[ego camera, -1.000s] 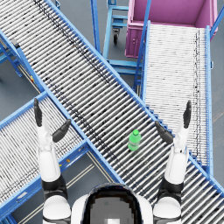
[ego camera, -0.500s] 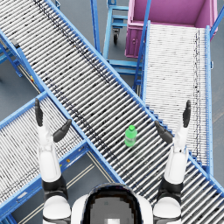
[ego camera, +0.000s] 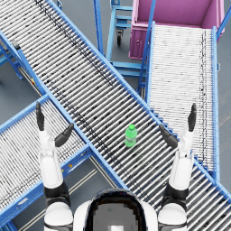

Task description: Pick up the oil and place it on the left assembly line, put the cola on the right, and keep Sprite still

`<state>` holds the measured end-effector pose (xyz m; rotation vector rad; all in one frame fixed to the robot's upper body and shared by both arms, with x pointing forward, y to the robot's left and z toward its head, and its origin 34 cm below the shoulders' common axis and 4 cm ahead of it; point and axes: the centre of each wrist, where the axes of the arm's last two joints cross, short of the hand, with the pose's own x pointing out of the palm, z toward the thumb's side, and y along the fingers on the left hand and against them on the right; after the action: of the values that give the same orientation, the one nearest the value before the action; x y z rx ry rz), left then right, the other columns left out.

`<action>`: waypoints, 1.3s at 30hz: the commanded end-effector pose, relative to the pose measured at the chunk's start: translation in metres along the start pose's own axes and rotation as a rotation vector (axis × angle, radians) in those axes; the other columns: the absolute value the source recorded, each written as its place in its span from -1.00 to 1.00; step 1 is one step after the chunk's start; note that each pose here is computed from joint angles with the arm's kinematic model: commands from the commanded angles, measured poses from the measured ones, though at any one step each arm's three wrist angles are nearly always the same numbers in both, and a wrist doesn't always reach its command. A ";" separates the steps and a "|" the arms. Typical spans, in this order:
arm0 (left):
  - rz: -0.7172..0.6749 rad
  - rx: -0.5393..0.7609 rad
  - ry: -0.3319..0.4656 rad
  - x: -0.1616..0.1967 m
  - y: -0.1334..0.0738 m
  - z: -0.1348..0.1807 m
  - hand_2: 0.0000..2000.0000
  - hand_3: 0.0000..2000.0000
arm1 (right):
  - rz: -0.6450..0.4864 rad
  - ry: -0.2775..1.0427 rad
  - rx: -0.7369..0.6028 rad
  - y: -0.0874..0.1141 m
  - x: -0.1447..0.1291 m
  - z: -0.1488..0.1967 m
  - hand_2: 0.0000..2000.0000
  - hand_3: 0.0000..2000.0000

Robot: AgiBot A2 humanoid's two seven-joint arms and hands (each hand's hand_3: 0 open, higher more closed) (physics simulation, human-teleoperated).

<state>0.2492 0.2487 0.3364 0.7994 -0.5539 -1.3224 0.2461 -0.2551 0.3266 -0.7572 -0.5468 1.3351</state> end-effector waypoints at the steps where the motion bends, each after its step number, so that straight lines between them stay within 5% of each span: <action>1: 0.000 0.000 0.000 0.000 0.000 0.000 -1.00 -1.00 | 0.000 0.000 -0.001 0.000 0.000 0.000 -1.00 -1.00; 39: -0.002 0.011 -0.005 0.001 0.000 0.003 -1.00 -1.00 | -0.002 -0.005 -0.001 -0.002 0.001 -0.001 -1.00 -1.00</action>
<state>0.2473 0.2467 0.3379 0.8055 -0.5645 -1.3242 0.2483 -0.2546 0.3276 -0.7530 -0.5516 1.3359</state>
